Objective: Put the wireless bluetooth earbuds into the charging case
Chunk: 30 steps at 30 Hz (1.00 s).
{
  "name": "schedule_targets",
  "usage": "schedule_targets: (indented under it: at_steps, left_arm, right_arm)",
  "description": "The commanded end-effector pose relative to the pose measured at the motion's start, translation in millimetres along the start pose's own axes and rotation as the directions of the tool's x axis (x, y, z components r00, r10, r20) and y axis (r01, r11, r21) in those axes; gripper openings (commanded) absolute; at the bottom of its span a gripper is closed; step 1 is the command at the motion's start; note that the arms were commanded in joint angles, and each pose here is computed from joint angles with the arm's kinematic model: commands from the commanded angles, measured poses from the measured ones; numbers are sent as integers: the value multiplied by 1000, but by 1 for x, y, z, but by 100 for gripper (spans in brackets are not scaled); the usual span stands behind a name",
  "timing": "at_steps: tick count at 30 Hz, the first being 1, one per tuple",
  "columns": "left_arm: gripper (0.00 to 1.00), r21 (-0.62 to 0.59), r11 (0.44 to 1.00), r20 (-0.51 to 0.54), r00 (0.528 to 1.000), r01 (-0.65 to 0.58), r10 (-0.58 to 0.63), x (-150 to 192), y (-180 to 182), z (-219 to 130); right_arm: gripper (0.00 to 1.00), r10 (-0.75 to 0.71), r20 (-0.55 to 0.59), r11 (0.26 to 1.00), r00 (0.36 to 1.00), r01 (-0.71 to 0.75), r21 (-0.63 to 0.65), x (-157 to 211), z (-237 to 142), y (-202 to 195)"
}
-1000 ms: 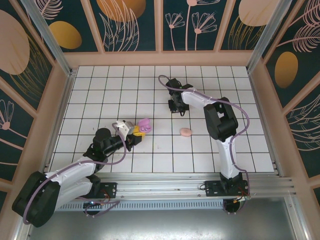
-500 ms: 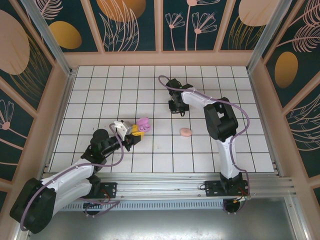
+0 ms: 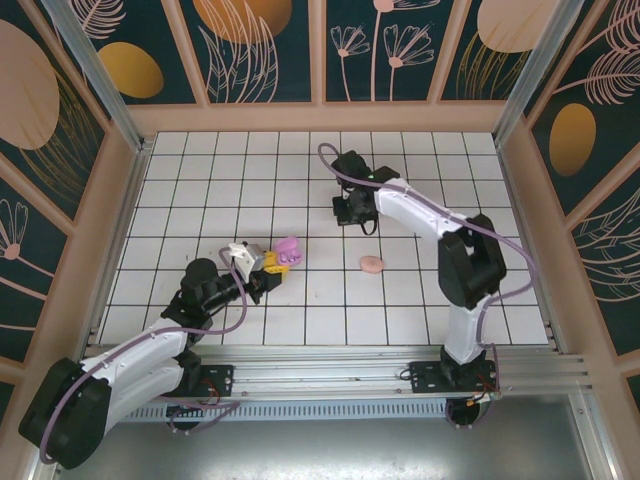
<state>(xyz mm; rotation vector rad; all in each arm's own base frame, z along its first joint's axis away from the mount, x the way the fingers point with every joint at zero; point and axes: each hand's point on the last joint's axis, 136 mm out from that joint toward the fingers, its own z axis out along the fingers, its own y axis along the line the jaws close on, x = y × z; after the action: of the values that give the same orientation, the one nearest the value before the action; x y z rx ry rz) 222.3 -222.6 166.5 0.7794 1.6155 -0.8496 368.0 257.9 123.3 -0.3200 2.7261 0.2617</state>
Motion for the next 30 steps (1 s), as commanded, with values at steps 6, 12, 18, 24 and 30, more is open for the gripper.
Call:
schedule_targets:
  at_steps: [6, 12, 18, 24, 30]
  left_arm:
    - [0, 108, 994, 44, 999, -30, 26, -29, -13, 12]
    - [0, 179, 983, 40, 999, -34, 27, -34, -23, 16]
    - [0, 251, 967, 38, 999, -46, 37, -37, -34, 16]
    - [0, 281, 958, 52, 997, -64, 52, -44, -40, 15]
    - [0, 283, 956, 65, 996, -70, 54, -47, -40, 14]
  right_arm:
    - [13, -133, 102, 965, 986, 152, -212, 21, -89, 63]
    - [12, -134, 216, 896, 967, 212, -390, 23, -155, 88]
    - [12, -166, 297, 792, 941, 306, -528, 29, -195, 112]
    - [11, -235, 278, 727, 931, 358, -585, 45, -193, 131]
    - [10, -266, 252, 681, 930, 367, -634, 72, -187, 139]
